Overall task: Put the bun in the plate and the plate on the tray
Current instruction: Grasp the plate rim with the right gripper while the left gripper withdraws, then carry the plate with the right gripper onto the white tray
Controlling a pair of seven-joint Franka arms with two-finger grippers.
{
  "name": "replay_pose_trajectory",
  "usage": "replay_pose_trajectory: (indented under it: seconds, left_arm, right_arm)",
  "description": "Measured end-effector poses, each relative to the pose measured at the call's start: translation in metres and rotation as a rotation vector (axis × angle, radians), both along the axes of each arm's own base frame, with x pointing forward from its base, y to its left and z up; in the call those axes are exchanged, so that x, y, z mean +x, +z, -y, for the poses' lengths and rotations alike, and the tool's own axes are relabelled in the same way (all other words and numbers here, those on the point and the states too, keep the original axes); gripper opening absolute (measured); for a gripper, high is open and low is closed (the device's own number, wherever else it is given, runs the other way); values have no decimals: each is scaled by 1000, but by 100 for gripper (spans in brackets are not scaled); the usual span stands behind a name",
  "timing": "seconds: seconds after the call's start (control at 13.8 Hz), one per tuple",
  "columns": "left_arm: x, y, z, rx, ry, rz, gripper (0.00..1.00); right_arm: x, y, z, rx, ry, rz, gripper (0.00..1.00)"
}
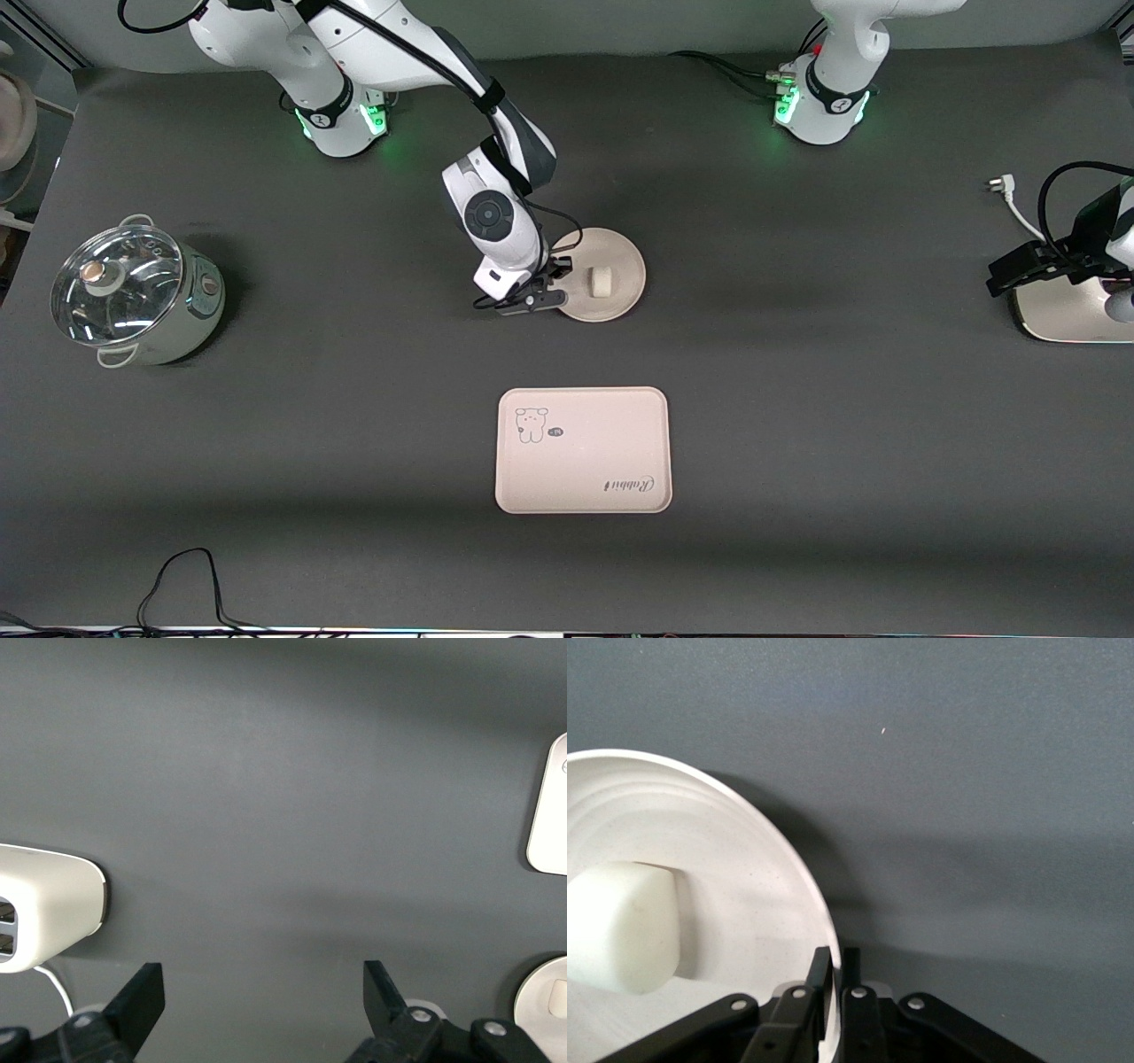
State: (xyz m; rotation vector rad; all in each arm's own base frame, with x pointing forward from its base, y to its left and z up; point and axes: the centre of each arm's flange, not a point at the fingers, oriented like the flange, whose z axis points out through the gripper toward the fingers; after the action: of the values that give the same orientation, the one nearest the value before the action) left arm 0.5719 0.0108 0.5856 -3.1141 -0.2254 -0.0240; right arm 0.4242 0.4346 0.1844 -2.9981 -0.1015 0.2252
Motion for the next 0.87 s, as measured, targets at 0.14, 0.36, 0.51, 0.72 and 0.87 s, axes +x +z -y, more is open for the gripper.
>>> replay_pose_trajectory:
  seconds: [0.14,0.36,0.51,0.72,0.87]
  left_arm:
    - [0,2,0,0,-1,6,100]
    - [1,5,2,0,-4,11,100]
    - [3,3,4,1,-9,8,100]
    - [5,8,5,2,-9,21,100]
    - [6,16,4,2,-8,37,100]
  right_arm:
    - [2,4,0,4,-2,5,5]
    - [11,20,2,15,-15,17,5]
    - [34,46,7,9,-31,-2,5]
    - [80,105,17,14,-59,-9,5]
    - [108,140,25,42,-88,23,5]
